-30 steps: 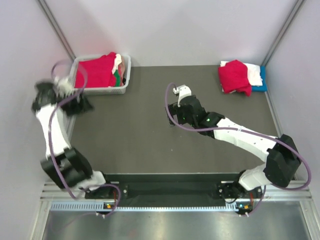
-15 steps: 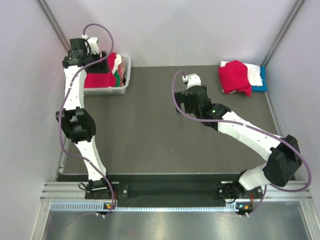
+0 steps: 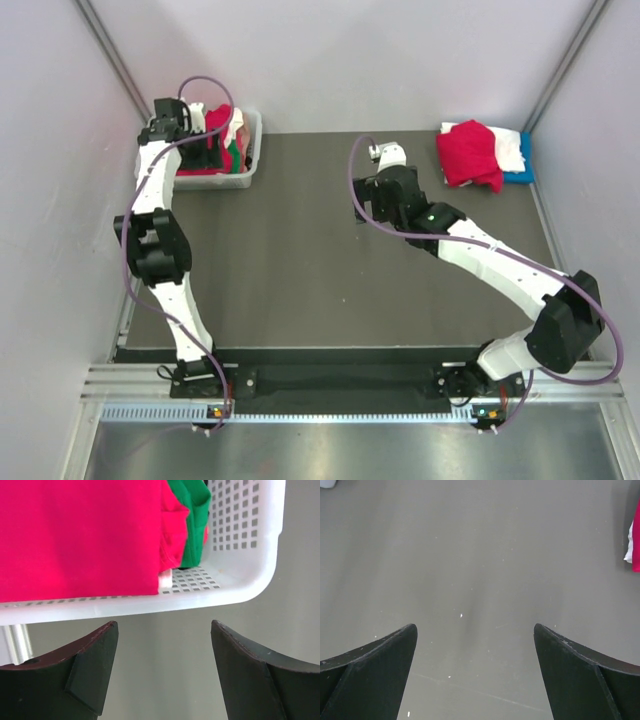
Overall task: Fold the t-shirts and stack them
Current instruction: Grab the tshirt from the pile
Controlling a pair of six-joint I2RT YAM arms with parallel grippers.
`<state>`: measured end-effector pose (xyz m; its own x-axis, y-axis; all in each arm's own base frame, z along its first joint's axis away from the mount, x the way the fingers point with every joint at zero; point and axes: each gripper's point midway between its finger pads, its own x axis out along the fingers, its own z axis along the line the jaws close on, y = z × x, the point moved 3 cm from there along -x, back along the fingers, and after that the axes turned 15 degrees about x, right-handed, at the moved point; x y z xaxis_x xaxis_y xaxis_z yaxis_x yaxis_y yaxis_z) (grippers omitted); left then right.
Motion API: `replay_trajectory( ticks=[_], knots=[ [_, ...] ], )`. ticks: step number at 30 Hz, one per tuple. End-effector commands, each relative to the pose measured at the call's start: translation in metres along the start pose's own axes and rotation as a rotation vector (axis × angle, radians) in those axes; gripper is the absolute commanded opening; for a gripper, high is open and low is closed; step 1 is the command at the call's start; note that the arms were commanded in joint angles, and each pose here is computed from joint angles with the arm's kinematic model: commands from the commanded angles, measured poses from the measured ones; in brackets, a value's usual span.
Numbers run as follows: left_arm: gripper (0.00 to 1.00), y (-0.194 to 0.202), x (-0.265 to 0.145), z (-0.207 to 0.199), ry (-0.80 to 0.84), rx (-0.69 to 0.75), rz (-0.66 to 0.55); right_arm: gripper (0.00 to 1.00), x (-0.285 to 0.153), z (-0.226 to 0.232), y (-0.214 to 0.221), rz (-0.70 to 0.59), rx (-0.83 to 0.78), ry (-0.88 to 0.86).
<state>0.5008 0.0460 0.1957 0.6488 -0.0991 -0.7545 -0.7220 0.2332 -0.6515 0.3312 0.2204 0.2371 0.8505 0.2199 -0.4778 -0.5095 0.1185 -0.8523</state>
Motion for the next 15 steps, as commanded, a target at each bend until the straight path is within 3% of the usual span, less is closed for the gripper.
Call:
replay_trajectory(
  ticks=[1, 5, 9, 15],
  knots=[
    [0.80, -0.033, -0.001, 0.022, -0.089, 0.042, -0.077, 1.00, -0.011, 0.009, -0.028, -0.064, 0.053, -0.043],
    [0.80, -0.042, 0.021, 0.033, -0.102, 0.042, -0.058, 1.00, -0.014, 0.011, -0.030, -0.066, 0.059, -0.058],
    [0.72, -0.059, 0.035, 0.032, -0.128, 0.065, -0.093, 1.00, -0.016, 0.010, -0.031, -0.069, 0.060, -0.053],
    [0.73, -0.037, 0.049, 0.015, -0.101, 0.090, -0.027, 1.00, -0.018, 0.012, -0.034, -0.075, 0.072, -0.065]
  ],
)
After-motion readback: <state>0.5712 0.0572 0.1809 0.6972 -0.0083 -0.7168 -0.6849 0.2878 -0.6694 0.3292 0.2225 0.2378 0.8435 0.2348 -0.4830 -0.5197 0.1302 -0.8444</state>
